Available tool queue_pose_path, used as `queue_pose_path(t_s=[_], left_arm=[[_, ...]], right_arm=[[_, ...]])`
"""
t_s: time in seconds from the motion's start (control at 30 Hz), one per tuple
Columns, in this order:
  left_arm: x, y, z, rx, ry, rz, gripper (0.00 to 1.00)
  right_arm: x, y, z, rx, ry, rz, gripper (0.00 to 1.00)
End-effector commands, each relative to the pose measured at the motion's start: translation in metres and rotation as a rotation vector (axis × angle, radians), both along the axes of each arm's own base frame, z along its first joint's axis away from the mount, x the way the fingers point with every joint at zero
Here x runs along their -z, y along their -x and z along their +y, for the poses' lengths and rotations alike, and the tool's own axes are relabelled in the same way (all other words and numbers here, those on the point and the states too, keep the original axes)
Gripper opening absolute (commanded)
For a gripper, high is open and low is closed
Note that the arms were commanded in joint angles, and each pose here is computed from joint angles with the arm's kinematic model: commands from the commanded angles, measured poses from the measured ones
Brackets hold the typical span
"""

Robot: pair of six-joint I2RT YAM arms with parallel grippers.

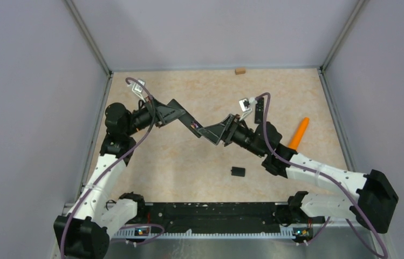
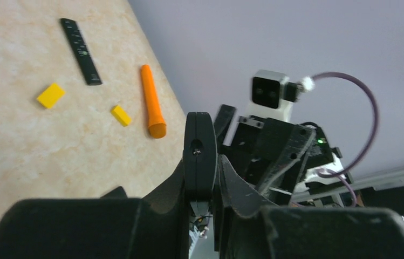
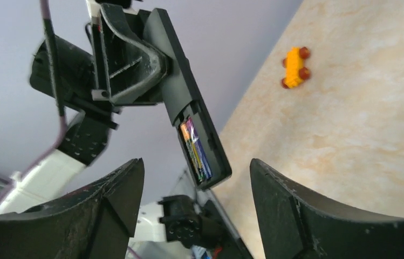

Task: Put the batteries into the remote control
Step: Load the battery into the remote control, then adjust the battery cover at the center of the board.

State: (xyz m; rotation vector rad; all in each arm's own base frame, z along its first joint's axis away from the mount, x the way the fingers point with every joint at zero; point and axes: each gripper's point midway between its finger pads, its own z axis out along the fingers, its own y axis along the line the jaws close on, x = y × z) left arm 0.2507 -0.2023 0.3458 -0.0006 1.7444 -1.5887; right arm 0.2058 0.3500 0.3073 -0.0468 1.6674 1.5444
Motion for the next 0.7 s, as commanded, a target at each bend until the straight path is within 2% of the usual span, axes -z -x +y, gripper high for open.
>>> queue_pose_path(t_s=[0.0, 0.17, 0.3, 0.4, 0.5, 0.67], left_arm=[[-0.002, -0.009, 0.018, -0.101, -0.079, -0.085, 0.0], [0.027, -0.02, 0.035, -0.213, -0.192, -0.038, 0.0], [0.048, -0.028, 0.052, -0.321, -0.28, -0.002, 0.0], [0.058, -0.032, 0.065, -0.399, -0.333, 0.007, 0.0], [0.059, -0.032, 0.072, -0.438, -0.356, 0.0, 0.0], [0.059, -0.03, 0.079, -0.471, -0.393, -0.005, 0.0]], right_arm=[[-0.03, -0.003, -0.026, 0.076, 0.13, -0.142, 0.73], [0.017, -0.016, -0.068, 0.192, 0.513, -0.19, 0.74], [0.066, -0.012, -0.089, 0.117, 0.802, -0.296, 0.78], [0.107, -0.019, -0.11, 0.099, 1.026, -0.344, 0.78], [0.135, -0.021, -0.12, 0.015, 1.194, -0.443, 0.78], [0.173, -0.014, -0.123, -0.162, 1.325, -0.559, 0.78]])
